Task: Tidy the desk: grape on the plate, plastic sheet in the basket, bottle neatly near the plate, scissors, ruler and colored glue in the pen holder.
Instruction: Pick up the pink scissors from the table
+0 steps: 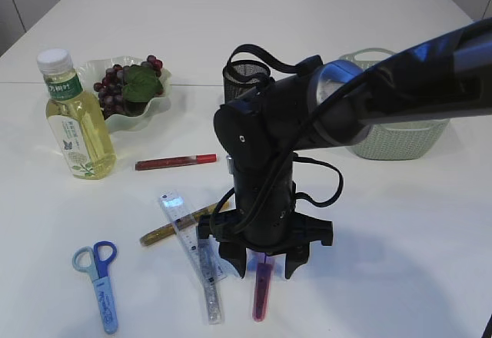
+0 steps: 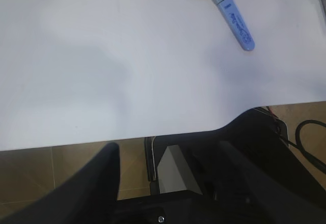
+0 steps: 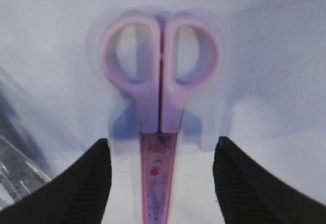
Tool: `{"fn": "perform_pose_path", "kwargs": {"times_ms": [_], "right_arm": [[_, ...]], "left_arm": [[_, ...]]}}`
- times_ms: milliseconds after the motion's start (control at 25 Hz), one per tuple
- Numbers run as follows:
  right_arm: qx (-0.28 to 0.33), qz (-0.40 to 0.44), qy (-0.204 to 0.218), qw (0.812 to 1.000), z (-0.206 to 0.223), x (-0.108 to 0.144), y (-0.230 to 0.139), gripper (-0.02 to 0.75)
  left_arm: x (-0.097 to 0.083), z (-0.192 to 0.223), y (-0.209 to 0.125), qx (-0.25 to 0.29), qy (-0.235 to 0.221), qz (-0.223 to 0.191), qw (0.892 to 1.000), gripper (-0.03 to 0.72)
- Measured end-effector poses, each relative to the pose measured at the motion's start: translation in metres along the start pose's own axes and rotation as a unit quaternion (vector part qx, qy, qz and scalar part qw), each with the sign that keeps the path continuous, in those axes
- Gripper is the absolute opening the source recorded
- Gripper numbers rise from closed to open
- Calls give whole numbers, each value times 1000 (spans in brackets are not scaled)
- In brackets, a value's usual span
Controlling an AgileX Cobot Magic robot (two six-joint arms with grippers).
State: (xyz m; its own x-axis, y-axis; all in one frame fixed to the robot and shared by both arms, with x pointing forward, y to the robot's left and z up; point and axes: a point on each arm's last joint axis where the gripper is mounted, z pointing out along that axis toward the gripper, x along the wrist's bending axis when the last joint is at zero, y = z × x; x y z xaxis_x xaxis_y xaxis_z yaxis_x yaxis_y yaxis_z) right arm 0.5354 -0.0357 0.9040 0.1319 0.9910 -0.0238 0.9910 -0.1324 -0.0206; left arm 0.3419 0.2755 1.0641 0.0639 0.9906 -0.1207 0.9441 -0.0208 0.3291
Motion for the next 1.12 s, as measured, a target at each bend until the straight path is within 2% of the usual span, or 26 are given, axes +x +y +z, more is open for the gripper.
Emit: {"fn": "perform_pose_path", "kwargs": {"times_ms": [1120], "right_arm": [[-7,-12,7,1000,0,1,1,491]], "left_arm": [[0,0,0,0,1,0,1000,432]]}}
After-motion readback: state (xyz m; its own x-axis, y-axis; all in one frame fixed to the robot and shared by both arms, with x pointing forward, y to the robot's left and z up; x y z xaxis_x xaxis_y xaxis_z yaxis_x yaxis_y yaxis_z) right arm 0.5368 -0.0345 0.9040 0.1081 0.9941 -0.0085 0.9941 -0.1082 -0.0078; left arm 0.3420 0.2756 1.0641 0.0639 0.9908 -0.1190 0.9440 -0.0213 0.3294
